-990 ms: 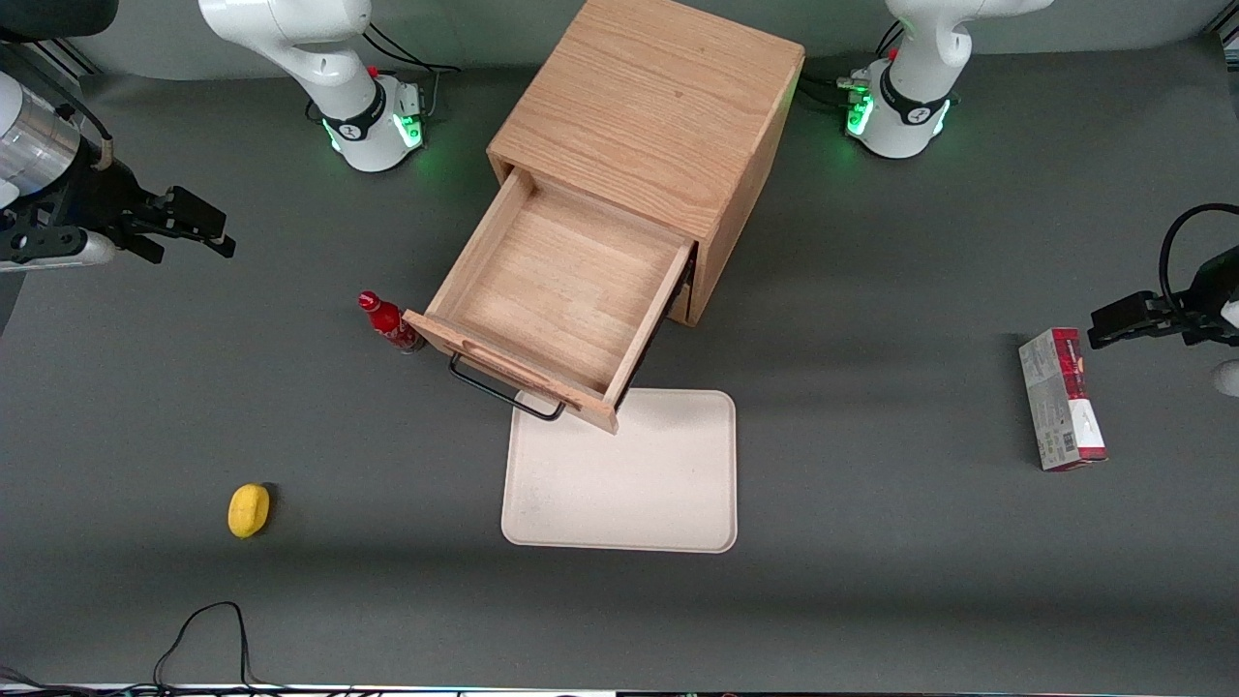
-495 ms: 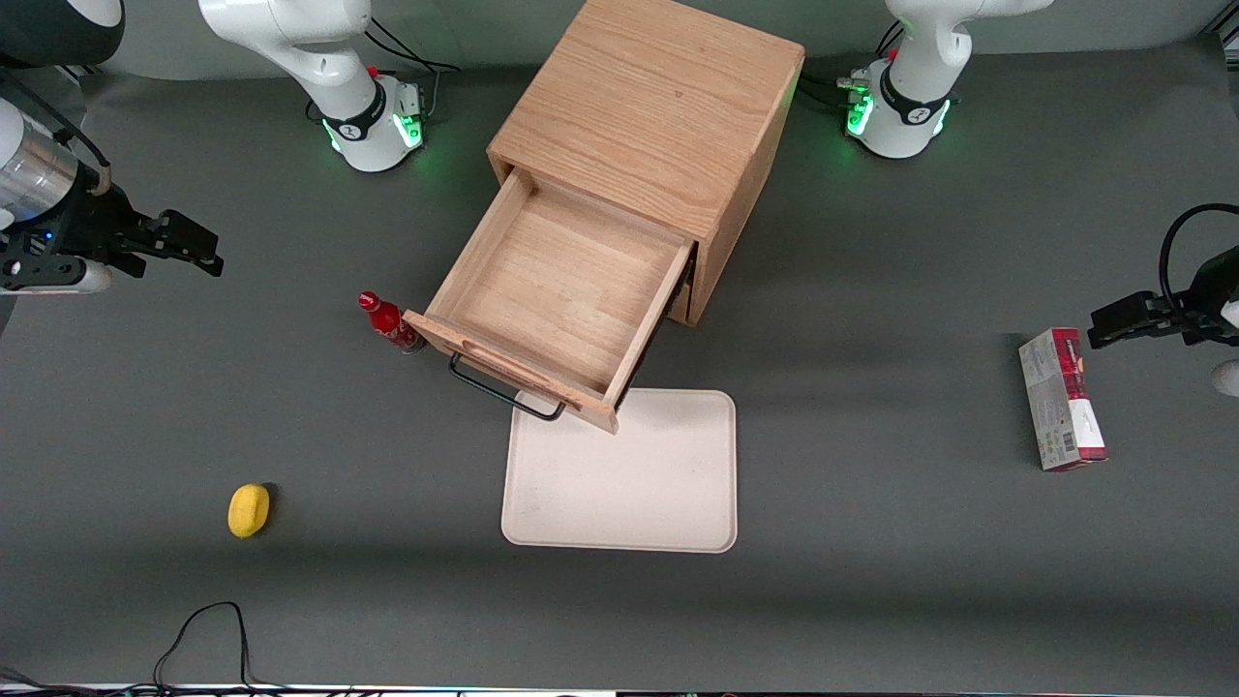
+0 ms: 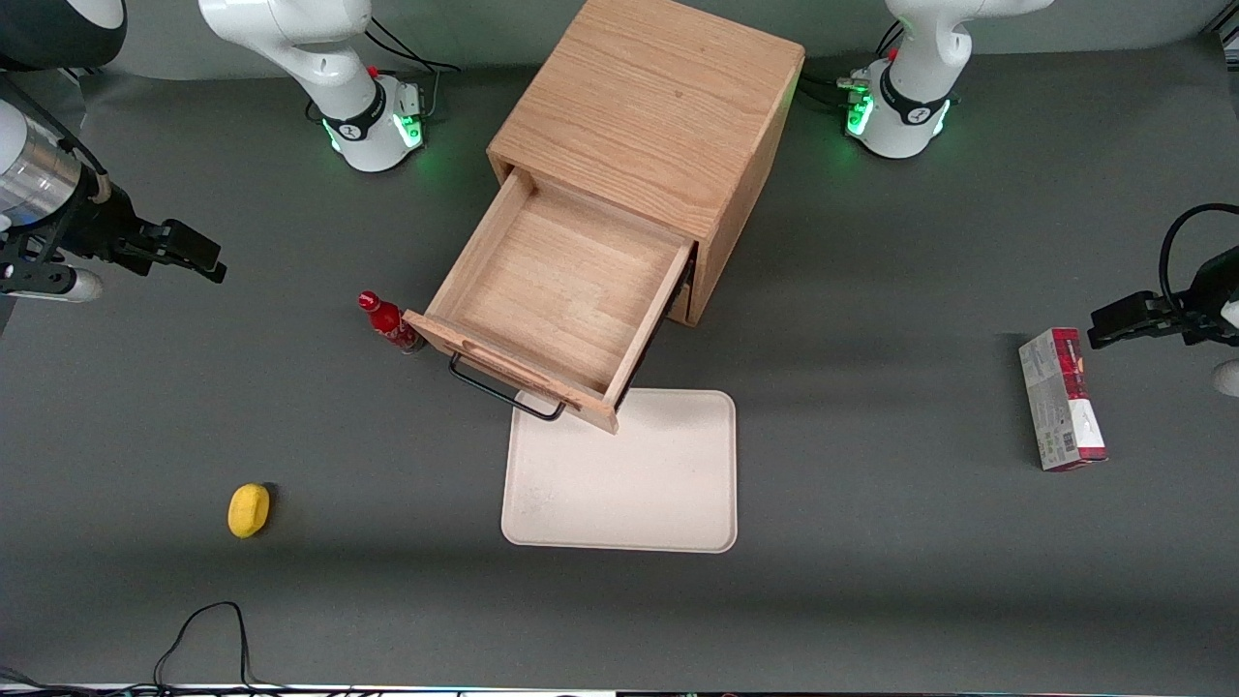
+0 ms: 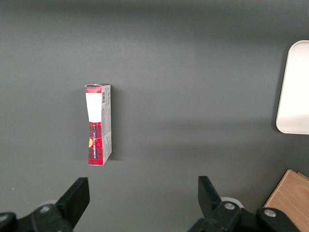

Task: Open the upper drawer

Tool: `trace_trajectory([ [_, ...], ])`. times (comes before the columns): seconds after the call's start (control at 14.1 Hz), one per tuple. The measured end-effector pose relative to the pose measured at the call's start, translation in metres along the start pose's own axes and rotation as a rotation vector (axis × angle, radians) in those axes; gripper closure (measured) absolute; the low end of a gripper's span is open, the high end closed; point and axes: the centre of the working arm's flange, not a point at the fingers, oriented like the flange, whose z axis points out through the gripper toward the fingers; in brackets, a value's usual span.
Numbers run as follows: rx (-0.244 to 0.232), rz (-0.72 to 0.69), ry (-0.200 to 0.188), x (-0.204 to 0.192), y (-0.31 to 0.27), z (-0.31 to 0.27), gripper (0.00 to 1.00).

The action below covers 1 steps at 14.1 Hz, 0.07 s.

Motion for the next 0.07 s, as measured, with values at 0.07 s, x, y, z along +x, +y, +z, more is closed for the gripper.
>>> trace_trajectory([
  [0.07,0.000,-0.001,-0.002,0.0004,-0.0008,0.0011,0.00],
])
